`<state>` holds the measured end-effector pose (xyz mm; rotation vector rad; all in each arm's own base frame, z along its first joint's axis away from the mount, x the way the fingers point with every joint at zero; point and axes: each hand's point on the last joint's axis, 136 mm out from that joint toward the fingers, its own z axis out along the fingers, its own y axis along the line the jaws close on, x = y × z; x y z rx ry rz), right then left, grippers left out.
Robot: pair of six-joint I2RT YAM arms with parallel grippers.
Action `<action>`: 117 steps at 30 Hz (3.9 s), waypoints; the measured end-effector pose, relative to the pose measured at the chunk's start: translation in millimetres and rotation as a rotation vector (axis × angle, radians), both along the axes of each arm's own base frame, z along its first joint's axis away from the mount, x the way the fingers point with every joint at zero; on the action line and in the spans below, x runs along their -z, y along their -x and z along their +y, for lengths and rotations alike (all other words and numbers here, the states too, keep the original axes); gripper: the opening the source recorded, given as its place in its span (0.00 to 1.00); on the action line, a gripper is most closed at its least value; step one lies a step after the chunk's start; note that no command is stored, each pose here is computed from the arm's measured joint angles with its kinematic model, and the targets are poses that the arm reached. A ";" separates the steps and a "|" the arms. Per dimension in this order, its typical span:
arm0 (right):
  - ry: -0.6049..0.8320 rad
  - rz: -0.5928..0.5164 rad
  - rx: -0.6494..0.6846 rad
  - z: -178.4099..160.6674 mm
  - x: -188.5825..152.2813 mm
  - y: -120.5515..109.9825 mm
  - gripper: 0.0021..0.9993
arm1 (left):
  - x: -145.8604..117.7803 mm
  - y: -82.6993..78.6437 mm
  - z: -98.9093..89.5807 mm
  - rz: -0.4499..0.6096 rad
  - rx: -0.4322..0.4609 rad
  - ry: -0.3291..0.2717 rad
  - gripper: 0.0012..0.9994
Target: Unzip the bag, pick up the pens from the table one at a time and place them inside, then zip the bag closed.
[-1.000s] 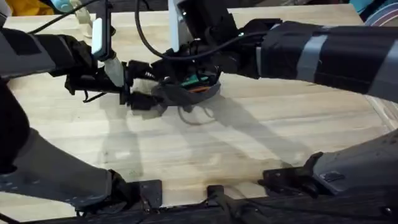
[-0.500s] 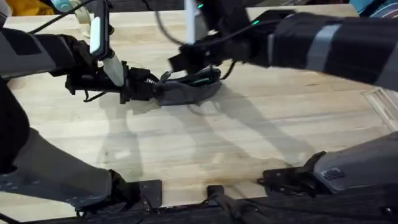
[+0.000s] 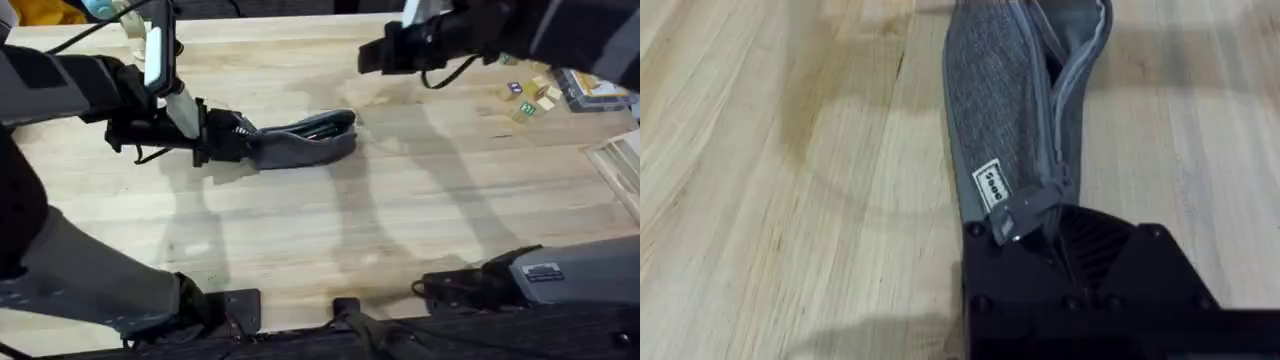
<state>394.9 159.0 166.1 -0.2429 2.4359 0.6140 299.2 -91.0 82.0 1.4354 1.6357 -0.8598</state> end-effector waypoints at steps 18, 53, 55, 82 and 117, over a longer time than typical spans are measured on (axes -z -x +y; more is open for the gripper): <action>-0.049 -0.067 -0.088 27.5 -33.1 19.3 0.36 | 0.0 0.1 0.0 0.000 0.000 0.000 0.04; -0.075 -0.113 -0.294 98.0 -52.0 66.9 1.00 | 0.2 1.7 3.1 0.021 -0.012 0.000 0.99; -0.076 -0.113 -0.294 98.1 -52.0 66.8 1.00 | 0.0 0.6 8.7 0.024 -0.031 0.001 0.99; -0.200 -0.156 -0.278 133.4 -72.0 62.6 1.00 | -28.9 17.7 92.2 -0.010 -0.273 0.004 0.99; 0.131 -0.149 -0.336 193.2 -48.2 70.2 1.00 | -28.9 17.8 92.2 -0.011 -0.272 0.004 0.99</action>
